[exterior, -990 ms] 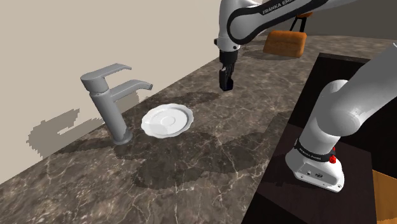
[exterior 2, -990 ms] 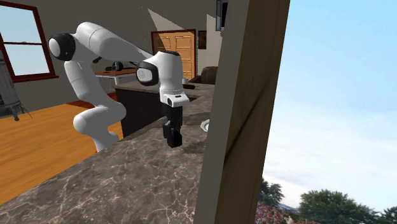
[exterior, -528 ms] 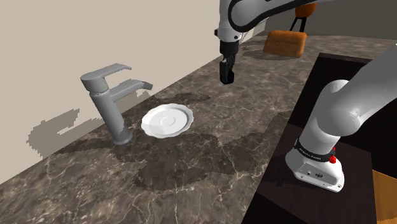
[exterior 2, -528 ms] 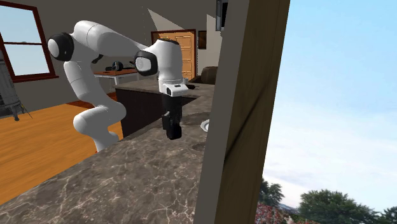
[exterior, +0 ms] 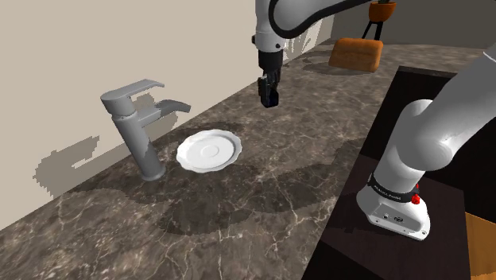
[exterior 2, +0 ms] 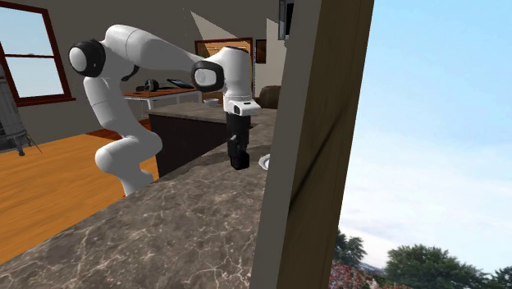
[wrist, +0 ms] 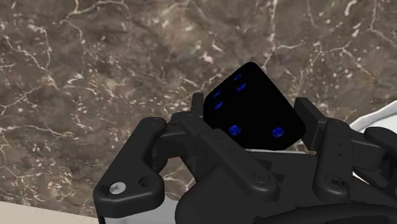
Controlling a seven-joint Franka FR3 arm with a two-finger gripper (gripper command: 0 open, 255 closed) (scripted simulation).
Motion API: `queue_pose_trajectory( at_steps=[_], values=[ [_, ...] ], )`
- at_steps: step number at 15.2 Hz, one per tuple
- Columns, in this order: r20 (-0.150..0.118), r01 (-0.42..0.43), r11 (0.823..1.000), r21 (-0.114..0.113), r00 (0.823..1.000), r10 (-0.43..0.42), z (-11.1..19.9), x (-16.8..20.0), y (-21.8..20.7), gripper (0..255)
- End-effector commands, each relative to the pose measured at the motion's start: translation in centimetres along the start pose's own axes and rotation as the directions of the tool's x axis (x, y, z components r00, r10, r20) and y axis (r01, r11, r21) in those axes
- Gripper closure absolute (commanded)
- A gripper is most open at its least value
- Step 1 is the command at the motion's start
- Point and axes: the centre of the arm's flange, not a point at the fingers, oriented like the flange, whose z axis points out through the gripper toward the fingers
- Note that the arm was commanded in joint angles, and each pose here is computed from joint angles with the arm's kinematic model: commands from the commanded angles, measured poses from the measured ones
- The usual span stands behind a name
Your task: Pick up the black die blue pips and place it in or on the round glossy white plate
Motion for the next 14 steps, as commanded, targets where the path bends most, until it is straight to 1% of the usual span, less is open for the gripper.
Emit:
queue_pose_trajectory(
  at_steps=[1,14],
  values=[
    [0.000,-0.001,1.000,0.001,1.000,0.001,0.0,1.1,-2.6,255],
    [0.000,-0.001,1.000,0.001,1.000,0.001,0.2,9.3,-17.6,255]
  ],
)
